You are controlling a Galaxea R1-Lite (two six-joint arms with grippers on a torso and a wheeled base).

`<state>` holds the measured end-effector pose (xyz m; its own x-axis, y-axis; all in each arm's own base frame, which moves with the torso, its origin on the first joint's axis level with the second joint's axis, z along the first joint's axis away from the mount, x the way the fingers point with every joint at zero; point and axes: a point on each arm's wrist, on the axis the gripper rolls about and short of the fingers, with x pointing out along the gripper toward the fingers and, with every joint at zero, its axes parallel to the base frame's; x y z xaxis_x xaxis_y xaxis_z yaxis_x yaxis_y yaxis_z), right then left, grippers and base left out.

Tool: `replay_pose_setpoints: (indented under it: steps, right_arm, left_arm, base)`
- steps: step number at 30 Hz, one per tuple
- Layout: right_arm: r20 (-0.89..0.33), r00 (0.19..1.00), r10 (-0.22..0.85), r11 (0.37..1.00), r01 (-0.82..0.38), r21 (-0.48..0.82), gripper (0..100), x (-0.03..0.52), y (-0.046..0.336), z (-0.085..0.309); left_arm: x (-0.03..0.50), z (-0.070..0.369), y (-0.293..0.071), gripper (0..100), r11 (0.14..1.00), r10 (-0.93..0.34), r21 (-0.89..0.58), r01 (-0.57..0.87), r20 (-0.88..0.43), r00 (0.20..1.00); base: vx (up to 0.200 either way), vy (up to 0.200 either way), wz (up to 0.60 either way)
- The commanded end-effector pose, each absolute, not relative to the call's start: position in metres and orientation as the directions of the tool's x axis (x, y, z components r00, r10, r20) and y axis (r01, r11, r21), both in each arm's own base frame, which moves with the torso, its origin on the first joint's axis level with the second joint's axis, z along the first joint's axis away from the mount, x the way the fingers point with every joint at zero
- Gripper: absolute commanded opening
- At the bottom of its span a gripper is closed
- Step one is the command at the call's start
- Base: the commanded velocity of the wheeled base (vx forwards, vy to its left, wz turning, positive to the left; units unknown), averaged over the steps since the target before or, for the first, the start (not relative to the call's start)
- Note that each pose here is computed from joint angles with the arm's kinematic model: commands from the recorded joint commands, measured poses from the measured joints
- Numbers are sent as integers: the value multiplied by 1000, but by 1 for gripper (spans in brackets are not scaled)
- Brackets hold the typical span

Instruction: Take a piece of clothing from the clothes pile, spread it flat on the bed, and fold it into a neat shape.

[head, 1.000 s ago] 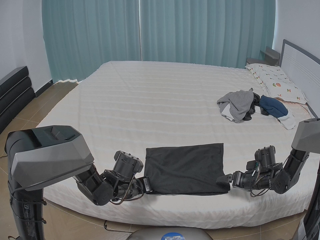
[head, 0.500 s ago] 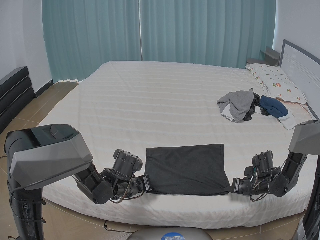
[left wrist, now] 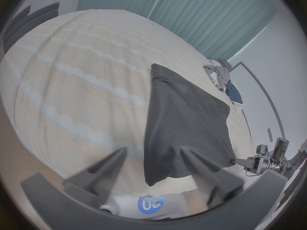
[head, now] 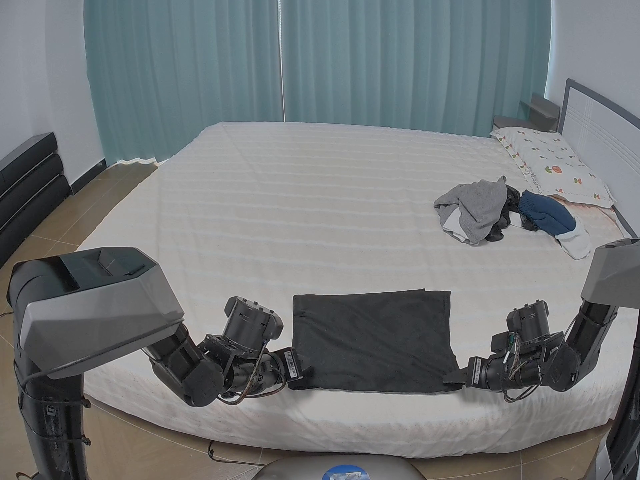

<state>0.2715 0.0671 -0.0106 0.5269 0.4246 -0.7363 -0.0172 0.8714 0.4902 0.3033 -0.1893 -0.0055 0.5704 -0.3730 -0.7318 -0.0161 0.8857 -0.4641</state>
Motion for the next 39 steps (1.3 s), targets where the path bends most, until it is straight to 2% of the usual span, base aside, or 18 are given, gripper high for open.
replay_pose_setpoints:
  steps: [1, 6, 9, 14, 23, 29, 35, 39]
  right_arm:
    - [-698, 572, 432, 861, -31, 507, 100, 277, 65, 3]
    - [-657, 620, 428, 835, 6, 550, 100, 289, 63, 14]
    - [-630, 647, 430, 794, 62, 605, 100, 301, 64, 19]
    - [-617, 659, 430, 776, 78, 626, 100, 307, 65, 21]
    - [-620, 656, 431, 775, 83, 627, 100, 308, 66, 19]
    - [-599, 676, 429, 743, 113, 659, 100, 319, 68, 21]
    - [-597, 705, 384, 742, 150, 654, 100, 338, 70, 13]
    - [-604, 718, 347, 736, 190, 649, 100, 348, 73, 4]
  left_arm:
    - [308, 3, -186, 100, 877, -377, -480, -18, -710, 595]
    - [315, 13, -185, 100, 866, -382, -500, -19, -684, 622]
    - [325, 15, -180, 100, 854, -375, -519, -39, -665, 646]
    - [341, 27, -178, 100, 783, -372, -610, -124, -619, 692]
    - [344, 29, -177, 100, 777, -375, -618, -125, -613, 695]
    - [352, 31, -174, 100, 774, -387, -617, -141, -638, 665]
    - [366, 21, -176, 100, 770, -383, -619, -155, -643, 664]
    - [375, 9, -181, 100, 775, -378, -612, -158, -649, 660]
  base:
    - [0, 0, 0]
    - [0, 0, 0]
    - [0, 0, 0]
    - [0, 0, 0]
    - [0, 0, 0]
    - [200, 0, 0]
    - [200, 0, 0]
    - [0, 0, 0]
